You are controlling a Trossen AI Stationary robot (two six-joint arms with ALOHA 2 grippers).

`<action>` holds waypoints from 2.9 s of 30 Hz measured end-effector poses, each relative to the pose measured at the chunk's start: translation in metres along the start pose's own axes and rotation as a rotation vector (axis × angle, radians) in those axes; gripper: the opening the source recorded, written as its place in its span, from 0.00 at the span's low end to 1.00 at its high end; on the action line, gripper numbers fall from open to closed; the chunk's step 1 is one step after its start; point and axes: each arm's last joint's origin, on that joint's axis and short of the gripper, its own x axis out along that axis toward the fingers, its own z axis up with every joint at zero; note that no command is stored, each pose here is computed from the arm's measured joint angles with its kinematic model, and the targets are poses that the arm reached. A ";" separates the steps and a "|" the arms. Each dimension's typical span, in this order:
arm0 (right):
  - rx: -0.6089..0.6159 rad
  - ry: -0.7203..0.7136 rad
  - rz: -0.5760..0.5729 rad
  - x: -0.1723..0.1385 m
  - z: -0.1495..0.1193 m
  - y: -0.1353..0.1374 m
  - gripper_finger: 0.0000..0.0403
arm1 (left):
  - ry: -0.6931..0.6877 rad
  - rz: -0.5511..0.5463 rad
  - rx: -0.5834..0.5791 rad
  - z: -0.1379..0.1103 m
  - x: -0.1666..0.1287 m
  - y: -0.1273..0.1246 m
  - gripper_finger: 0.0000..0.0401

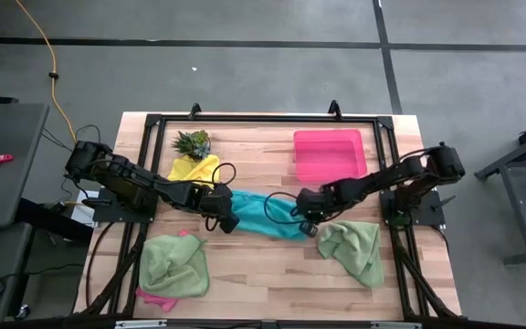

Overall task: Fold microfiber towels
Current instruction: Fold the blue microfiber cloth

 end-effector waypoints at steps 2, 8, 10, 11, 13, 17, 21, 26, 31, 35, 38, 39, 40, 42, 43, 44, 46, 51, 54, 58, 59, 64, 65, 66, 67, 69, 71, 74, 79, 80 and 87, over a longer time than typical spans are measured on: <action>-0.011 0.008 0.007 0.000 0.000 0.000 0.22 | 0.000 0.000 0.000 0.000 0.000 0.000 0.00; 0.020 0.005 0.007 -0.003 0.002 -0.004 0.48 | 0.000 0.000 0.000 0.000 0.000 0.000 0.00; 0.030 0.029 -0.017 -0.008 0.001 -0.010 0.54 | 0.000 0.000 0.000 0.000 0.000 0.000 0.00; 0.033 0.040 -0.035 -0.010 0.000 -0.012 0.56 | 0.000 0.000 0.000 0.000 0.000 0.000 0.00; 0.022 0.060 -0.079 -0.016 -0.003 -0.018 0.60 | 0.000 0.000 0.000 0.000 0.000 0.000 0.00; 0.022 0.054 -0.076 -0.024 -0.006 -0.025 0.61 | 0.000 0.000 0.000 0.000 0.000 0.000 0.00; 0.176 0.041 0.111 -0.015 -0.017 -0.040 0.60 | 0.000 0.000 0.009 0.000 0.000 0.000 0.00; 0.497 -0.162 0.329 -0.019 -0.026 -0.054 0.59 | 0.001 0.001 0.009 0.000 0.000 0.000 0.00; 0.897 -0.193 0.526 -0.006 -0.042 -0.066 0.59 | 0.000 0.000 0.019 0.000 0.000 0.000 0.00; 1.011 -0.167 0.556 0.002 -0.055 -0.070 0.59 | -0.001 -0.001 0.024 0.000 0.000 0.000 0.00; 1.063 -0.153 0.585 0.003 -0.058 -0.069 0.59 | -0.002 -0.002 0.024 0.000 0.000 0.000 0.00; 1.077 -0.154 0.593 0.003 -0.058 -0.068 0.59 | -0.002 -0.002 0.024 0.000 0.000 0.000 0.00; 1.096 -0.152 0.594 0.003 -0.058 -0.068 0.59 | -0.002 -0.002 0.024 0.000 0.000 0.000 0.00; 1.137 -0.161 0.589 0.003 -0.058 -0.068 0.59 | -0.003 -0.003 0.023 0.000 0.000 0.000 0.00; 1.161 -0.173 0.587 0.003 -0.058 -0.068 0.59 | -0.003 -0.003 0.024 0.000 0.000 0.000 0.00; 1.182 -0.184 0.584 0.003 -0.057 -0.069 0.59 | -0.003 -0.003 0.024 0.000 0.000 0.000 0.00; 1.213 -0.195 0.579 0.003 -0.057 -0.069 0.59 | -0.003 -0.003 0.021 0.000 0.000 0.000 0.00; 1.289 -0.198 0.585 0.008 -0.056 -0.069 0.59 | -0.005 -0.005 0.020 0.001 0.000 0.000 0.00; 1.306 -0.193 0.588 0.013 -0.054 -0.068 0.59 | -0.009 -0.010 0.019 0.001 0.000 -0.001 0.00; 1.338 -0.191 0.618 0.022 -0.051 -0.066 0.59 | -0.010 -0.012 0.020 0.001 0.000 -0.001 0.00; 1.341 -0.185 0.616 0.024 -0.050 -0.065 0.59 | -0.011 -0.013 0.020 0.001 0.000 -0.001 0.00; 1.344 -0.188 0.613 0.030 -0.039 -0.059 0.59 | -0.013 -0.015 0.020 0.001 0.000 -0.001 0.00; 1.342 -0.188 0.610 0.031 -0.037 -0.058 0.59 | -0.013 -0.014 0.020 0.001 0.000 -0.001 0.00; 1.341 -0.189 0.606 0.032 -0.034 -0.057 0.59 | -0.013 -0.015 0.020 0.001 0.000 -0.001 0.00; 1.344 -0.199 0.599 0.034 -0.033 -0.056 0.59 | -0.013 -0.015 0.020 0.001 0.000 -0.001 0.00; 1.352 -0.229 0.582 0.036 -0.031 -0.056 0.59 | -0.013 -0.014 0.020 0.001 0.000 -0.001 0.00; 1.358 -0.271 0.559 0.037 -0.029 -0.057 0.59 | -0.013 -0.014 0.020 0.001 0.000 -0.001 0.00; 1.326 -0.366 0.509 0.036 -0.029 -0.060 0.59 | -0.011 -0.015 0.025 0.001 0.000 -0.001 0.00; 1.273 -0.471 0.453 0.035 -0.028 -0.063 0.59 | -0.008 -0.017 0.028 0.001 0.000 -0.001 0.00; 1.262 -0.472 0.453 0.035 -0.028 -0.063 0.59 | -0.008 -0.017 0.028 0.001 0.000 -0.001 0.00; 1.150 -0.447 0.423 0.018 -0.032 -0.063 0.59 | 0.005 -0.027 0.030 0.001 0.000 -0.002 0.00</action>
